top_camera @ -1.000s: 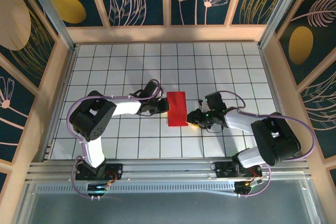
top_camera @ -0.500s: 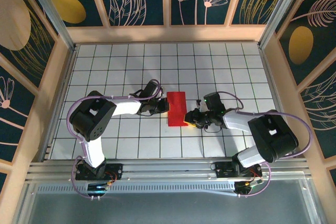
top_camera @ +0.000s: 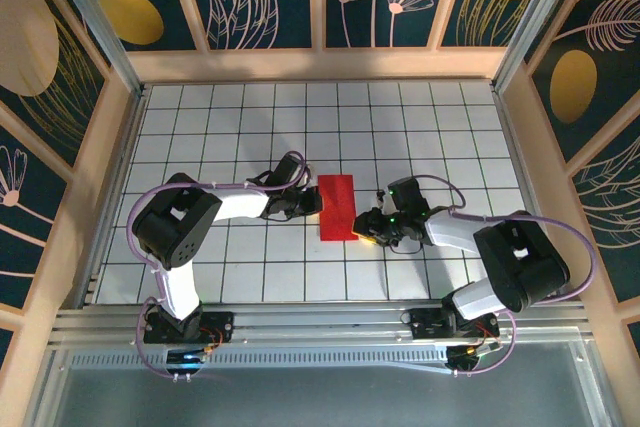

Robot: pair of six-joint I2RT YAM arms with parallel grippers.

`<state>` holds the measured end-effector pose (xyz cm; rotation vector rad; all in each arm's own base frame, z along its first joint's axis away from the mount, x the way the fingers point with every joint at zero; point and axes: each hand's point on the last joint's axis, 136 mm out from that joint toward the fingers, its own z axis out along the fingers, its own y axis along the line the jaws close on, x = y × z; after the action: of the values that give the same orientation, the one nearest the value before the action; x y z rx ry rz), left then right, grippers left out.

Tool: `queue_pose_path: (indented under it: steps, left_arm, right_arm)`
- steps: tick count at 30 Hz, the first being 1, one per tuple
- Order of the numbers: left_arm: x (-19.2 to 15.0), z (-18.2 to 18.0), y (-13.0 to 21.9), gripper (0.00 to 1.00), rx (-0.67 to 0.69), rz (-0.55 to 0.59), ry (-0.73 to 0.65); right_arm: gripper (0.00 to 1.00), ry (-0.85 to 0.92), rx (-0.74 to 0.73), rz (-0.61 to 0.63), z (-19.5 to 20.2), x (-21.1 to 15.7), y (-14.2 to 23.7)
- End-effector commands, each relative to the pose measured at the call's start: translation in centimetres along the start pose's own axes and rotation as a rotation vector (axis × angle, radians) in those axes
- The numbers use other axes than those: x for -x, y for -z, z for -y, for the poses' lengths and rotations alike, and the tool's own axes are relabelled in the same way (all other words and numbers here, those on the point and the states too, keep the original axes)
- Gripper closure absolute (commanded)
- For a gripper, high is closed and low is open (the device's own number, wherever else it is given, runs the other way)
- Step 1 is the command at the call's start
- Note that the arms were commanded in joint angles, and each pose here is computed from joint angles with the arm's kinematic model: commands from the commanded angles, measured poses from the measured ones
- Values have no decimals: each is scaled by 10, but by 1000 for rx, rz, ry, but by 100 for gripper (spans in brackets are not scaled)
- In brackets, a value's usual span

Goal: Fold a paper plane with a square sheet of paper (fold left side to right side)
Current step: Fold the triangle a second time at the center of the table.

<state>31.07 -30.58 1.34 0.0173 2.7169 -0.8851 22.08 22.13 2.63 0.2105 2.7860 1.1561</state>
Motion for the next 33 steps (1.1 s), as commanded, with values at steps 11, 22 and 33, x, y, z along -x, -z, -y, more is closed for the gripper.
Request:
queue_pose_path:
  steps: [11,22,33]
  left_arm:
    - [-25,-30,-3,100,109,-69,37]
    - [-25,-30,-2,100,112,-67,35]
    - [-25,-31,-3,100,113,-68,32]
  right_arm:
    - [65,3,76,-38,-14,-5,-10]
    - [66,-10,142,4,-23,12,-11]
    - [66,13,179,37,-27,42,-14]
